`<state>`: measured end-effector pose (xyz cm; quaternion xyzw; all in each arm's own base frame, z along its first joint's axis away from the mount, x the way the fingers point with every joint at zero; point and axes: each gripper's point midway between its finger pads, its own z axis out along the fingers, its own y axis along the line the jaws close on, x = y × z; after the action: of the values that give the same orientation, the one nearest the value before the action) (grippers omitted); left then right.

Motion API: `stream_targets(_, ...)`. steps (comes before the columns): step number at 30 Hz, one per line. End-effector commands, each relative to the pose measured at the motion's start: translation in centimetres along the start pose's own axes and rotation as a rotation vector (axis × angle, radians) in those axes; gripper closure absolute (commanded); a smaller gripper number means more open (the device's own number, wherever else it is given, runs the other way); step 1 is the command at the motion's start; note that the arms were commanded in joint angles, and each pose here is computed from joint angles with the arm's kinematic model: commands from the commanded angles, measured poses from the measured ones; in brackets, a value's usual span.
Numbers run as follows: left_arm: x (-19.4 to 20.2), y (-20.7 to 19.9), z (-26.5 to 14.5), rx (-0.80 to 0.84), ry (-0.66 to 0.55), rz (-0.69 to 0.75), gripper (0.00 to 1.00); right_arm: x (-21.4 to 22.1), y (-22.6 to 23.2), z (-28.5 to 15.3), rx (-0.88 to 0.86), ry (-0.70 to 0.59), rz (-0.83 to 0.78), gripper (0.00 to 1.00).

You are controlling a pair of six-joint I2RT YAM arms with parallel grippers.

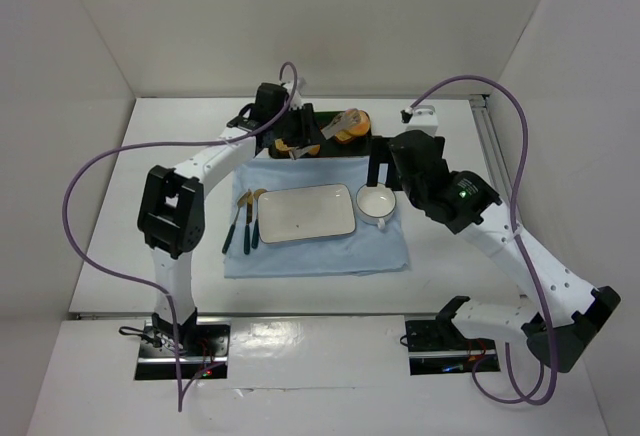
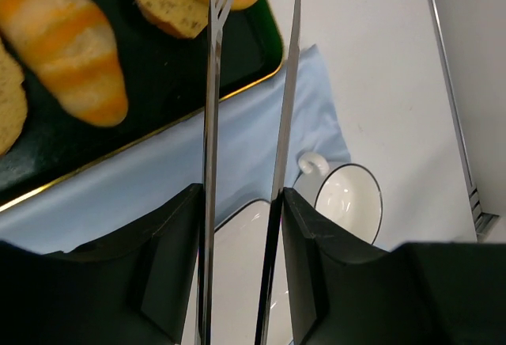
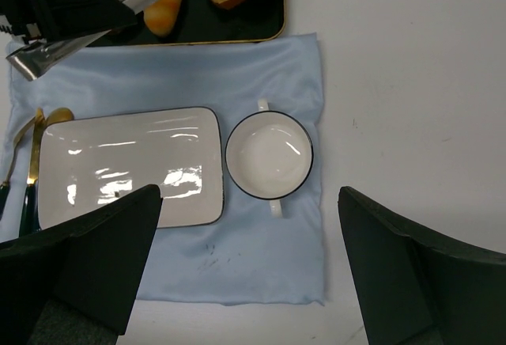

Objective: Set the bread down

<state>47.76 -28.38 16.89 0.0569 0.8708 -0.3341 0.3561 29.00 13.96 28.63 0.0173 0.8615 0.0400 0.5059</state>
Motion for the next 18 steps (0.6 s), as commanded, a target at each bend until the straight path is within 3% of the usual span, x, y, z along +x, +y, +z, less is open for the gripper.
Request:
stream_targets(1,-4.4,-3.6,0.1,0.088,-0.107,0.048,0.45,-2.2,0.0,-1.0,-0.018,-0.061,0.027,0.0)
stream_targets(5,-5.2,-4.0,0.9,0.078,-0.111,0.052,0.45,-2.2,-0.5,-1.2,-0.01,-0.062,0.032,0.0)
stream_targets(18,-5.4,-0.3,1.4,-0.102,-0.125,0.119,0.42,-1.3,-1.4,-0.1,-0.002,-0.039,0.051,0.0)
